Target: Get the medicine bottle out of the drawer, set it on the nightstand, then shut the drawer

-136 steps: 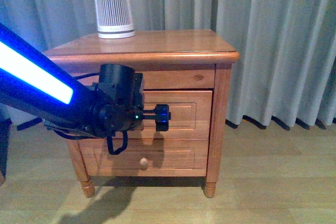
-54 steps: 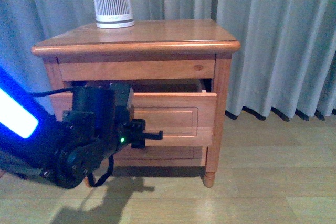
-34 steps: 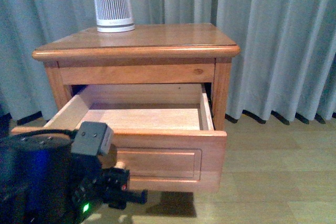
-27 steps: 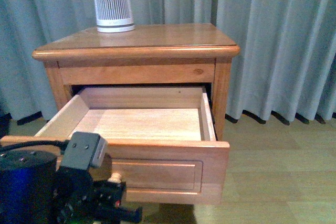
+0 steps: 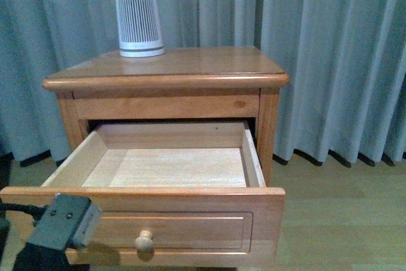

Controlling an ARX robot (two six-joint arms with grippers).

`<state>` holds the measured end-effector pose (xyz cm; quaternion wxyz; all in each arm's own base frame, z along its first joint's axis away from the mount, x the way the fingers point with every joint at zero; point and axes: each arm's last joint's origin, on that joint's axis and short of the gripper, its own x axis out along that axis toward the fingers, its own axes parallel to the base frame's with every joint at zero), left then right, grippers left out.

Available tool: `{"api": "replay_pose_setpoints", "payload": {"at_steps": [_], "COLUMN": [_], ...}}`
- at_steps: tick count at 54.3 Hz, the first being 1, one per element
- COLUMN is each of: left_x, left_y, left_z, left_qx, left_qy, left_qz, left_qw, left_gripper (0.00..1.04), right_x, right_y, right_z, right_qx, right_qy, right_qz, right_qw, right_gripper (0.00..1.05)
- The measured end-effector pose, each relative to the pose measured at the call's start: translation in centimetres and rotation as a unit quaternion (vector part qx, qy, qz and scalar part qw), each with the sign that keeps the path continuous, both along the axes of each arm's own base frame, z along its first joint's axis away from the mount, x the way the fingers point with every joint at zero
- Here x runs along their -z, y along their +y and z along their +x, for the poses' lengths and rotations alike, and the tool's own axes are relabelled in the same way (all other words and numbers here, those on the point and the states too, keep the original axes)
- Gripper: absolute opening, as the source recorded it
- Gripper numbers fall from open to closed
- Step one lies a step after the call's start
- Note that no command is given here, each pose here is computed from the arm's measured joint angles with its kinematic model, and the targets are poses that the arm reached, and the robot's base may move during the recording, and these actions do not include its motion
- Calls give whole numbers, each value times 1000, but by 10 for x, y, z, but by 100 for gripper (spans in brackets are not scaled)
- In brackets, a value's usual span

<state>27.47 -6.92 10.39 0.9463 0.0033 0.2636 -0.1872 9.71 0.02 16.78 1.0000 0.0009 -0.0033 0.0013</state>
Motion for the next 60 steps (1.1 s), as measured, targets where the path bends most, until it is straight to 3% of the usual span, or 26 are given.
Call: {"api": "replay_pose_setpoints", "payload": {"at_steps": [7,12,20,22,23,26,30,43,50,60], "left_x": [-68,-142,-198,-204,-206,-201,-187,-138,-124,-101], "left_y": [14,32,52,54,57,63,68,69,69,69], "left_z": [3,-11,-56,-67,-75,-101,-124,-140,-145,-153], "left_qx": [11,21,45,25,-17,-110,-178,-188,-186,-186], "left_qy": [-54,-127,-193,-213,-227,-243,-262,-257,-262,-258], "left_qz": [-22,-47,-86,-76,-62,-30,-12,-7,-8,-7], "left_qw": [998,991,977,974,972,963,948,948,947,948], "left_gripper": [98,98,98,95,91,81,69,27,4,3], "right_x": [0,0,0,0,0,0,0,0,0,0], "right_y": [0,0,0,0,0,0,0,0,0,0], "right_z": [0,0,0,0,0,0,0,0,0,0], "right_qx": [0,0,0,0,0,0,0,0,2,2], "right_qy": [0,0,0,0,0,0,0,0,0,0], "right_qz": [0,0,0,0,0,0,0,0,0,0], "right_qw": [1000,1000,1000,1000,1000,1000,1000,1000,1000,1000], "right_gripper": [104,104,104,104,104,104,104,104,104,104]}}
